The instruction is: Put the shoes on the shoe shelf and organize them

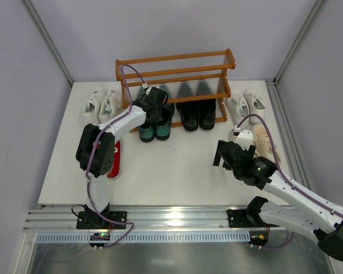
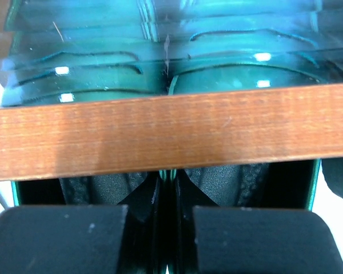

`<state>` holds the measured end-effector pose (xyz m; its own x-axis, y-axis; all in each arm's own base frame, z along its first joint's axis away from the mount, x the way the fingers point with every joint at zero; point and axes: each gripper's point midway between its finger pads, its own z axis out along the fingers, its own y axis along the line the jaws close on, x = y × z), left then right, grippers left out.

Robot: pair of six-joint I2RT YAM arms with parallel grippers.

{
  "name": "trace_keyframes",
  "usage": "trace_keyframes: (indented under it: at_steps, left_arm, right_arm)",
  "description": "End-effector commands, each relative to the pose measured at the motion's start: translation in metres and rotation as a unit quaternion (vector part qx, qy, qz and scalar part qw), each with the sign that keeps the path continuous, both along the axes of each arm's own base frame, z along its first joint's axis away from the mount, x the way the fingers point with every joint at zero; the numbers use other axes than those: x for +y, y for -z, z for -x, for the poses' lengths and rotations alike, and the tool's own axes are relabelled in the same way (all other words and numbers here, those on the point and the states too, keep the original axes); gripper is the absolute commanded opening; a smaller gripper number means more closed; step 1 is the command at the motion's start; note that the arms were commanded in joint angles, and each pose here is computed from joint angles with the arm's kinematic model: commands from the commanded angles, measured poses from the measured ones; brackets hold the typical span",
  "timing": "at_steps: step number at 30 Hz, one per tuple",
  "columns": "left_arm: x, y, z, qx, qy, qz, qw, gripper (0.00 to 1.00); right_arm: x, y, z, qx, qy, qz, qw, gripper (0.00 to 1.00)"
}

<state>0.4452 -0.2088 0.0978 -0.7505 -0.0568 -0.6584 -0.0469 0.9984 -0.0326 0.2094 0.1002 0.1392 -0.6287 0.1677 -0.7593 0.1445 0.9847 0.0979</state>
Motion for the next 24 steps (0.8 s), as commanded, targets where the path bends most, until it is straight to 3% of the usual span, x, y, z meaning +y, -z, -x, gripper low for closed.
trace_keyframes:
  at_steps: [1,11,18,20,21,23,24]
  left_arm:
    - [-0.008,-0.068,-0.047,-0.118,-0.009,0.031,0.992,0.0]
    - [-0.002,-0.085,-0.051,-0.138,-0.025,0.031,0.99,0.0]
    - [0.003,-0.074,-0.057,-0.121,-0.025,0.031,0.992,0.01]
    - [0.001,-0.066,-0.057,-0.112,-0.022,0.032,0.993,0.1]
    - [0.0,-0.063,-0.056,-0.109,-0.021,0.033,0.993,0.26]
    - [-0.001,-0.059,-0.056,-0.106,-0.021,0.035,0.994,0.41]
    - [0.0,-0.057,-0.055,-0.103,-0.021,0.034,0.994,0.54]
  right_arm:
    - [0.0,-0.004,-0.005,-0.017,0.004,0.002,1.0,0.93]
    - [0.001,-0.002,-0.007,-0.018,0.002,0.004,1.0,0.93]
    - [0.003,-0.001,-0.008,-0.015,0.0,0.007,1.0,0.93]
    - [0.003,0.0,-0.008,-0.015,0.0,0.007,1.0,0.93]
    - [0.002,0.0,-0.008,-0.014,0.0,0.008,1.0,0.93]
    - [0.002,0.0,-0.008,-0.014,0.001,0.008,1.0,0.93]
    - [0.002,0.0,-0.007,-0.014,0.0,0.007,1.0,0.93]
